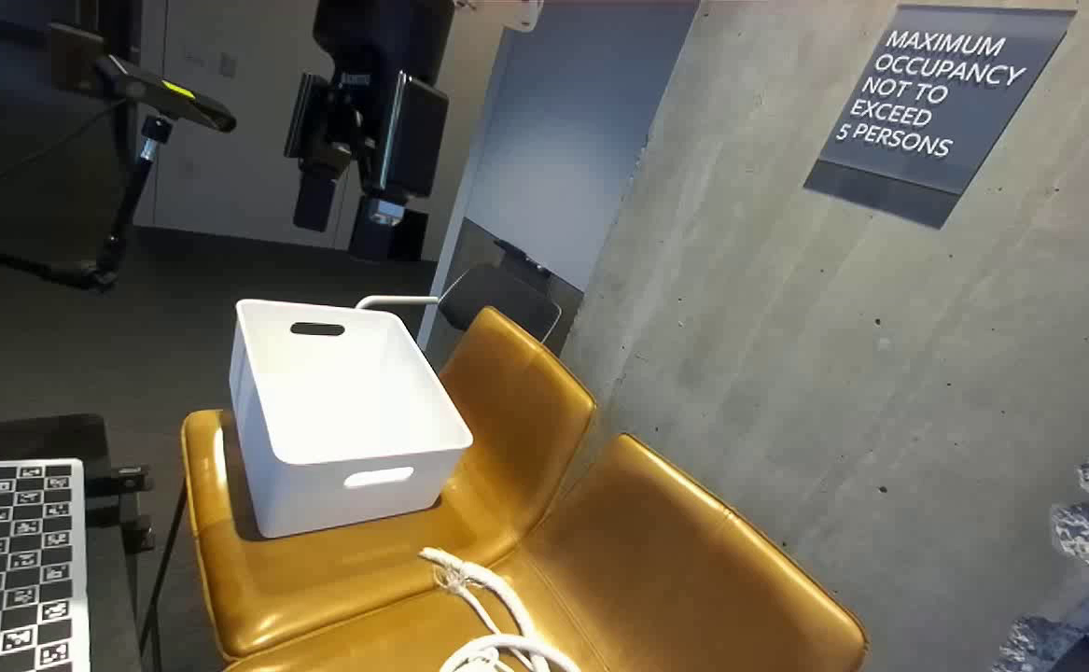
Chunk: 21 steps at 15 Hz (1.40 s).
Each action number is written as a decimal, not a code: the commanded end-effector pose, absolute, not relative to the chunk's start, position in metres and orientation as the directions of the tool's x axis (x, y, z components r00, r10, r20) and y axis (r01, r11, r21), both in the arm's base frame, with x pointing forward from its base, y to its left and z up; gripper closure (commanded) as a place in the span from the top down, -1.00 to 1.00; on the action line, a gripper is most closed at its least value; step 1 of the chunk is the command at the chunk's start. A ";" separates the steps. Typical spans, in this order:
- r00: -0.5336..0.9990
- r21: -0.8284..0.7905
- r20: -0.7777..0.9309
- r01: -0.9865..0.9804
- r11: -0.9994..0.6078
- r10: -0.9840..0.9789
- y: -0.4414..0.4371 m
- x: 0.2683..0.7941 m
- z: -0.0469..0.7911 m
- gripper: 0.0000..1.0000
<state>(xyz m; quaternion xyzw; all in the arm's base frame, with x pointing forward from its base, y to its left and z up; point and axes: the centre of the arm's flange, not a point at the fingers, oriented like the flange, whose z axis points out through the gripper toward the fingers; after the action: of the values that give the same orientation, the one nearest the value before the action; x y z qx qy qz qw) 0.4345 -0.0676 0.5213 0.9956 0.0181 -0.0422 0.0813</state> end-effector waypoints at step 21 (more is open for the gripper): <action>0.991 0.155 -0.098 0.107 -0.982 0.092 -0.076 0.458 0.493 1.00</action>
<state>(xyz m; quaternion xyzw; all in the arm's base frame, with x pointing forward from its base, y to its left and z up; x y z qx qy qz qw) 0.4421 -0.0660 0.5081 0.9953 0.0250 -0.0489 0.0804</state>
